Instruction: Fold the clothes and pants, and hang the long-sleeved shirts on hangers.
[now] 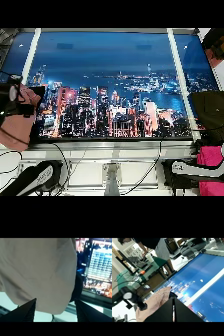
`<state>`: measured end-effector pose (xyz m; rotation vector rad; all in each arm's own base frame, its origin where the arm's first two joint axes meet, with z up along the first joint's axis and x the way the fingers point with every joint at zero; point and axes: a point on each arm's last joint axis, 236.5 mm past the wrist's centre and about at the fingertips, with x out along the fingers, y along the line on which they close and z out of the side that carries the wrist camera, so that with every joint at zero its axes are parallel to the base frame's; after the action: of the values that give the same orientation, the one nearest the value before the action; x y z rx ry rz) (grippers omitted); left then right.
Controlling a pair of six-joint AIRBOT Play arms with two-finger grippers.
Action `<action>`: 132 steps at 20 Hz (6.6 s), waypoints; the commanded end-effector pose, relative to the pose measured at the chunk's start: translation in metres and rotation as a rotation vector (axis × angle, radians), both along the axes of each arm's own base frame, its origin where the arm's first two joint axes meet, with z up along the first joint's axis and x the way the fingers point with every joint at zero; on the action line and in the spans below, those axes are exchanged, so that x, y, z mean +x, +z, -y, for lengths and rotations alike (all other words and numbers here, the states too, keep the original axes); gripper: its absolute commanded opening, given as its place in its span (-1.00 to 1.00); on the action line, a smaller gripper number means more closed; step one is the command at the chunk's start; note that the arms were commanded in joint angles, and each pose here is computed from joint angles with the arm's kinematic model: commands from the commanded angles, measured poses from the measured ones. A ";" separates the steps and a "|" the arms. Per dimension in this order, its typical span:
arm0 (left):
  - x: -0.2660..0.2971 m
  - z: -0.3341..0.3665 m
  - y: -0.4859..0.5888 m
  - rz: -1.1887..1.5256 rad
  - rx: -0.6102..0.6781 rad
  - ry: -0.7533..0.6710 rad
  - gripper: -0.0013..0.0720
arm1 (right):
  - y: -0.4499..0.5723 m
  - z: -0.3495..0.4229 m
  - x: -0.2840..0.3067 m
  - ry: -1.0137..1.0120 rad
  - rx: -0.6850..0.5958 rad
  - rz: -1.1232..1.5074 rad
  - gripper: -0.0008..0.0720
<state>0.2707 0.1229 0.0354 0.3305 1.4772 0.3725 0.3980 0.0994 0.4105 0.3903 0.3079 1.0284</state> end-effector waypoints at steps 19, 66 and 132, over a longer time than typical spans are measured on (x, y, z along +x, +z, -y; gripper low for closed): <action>0.011 -0.028 -0.081 -0.321 0.110 -0.092 0.43 | 0.000 -0.001 -0.001 0.001 -0.001 0.002 -0.94; 0.043 -0.062 0.138 0.316 0.439 -0.130 -0.94 | 0.000 -0.001 -0.001 0.001 -0.001 0.002 -0.94; 0.012 0.287 -0.094 0.051 -1.006 -0.332 -0.94 | -0.444 -0.004 -0.104 -0.028 -0.045 -1.360 -0.88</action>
<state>0.3015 -0.1543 -0.0518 -0.1043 1.3540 -0.5051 0.3367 0.0947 0.0129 0.9989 1.3799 0.6464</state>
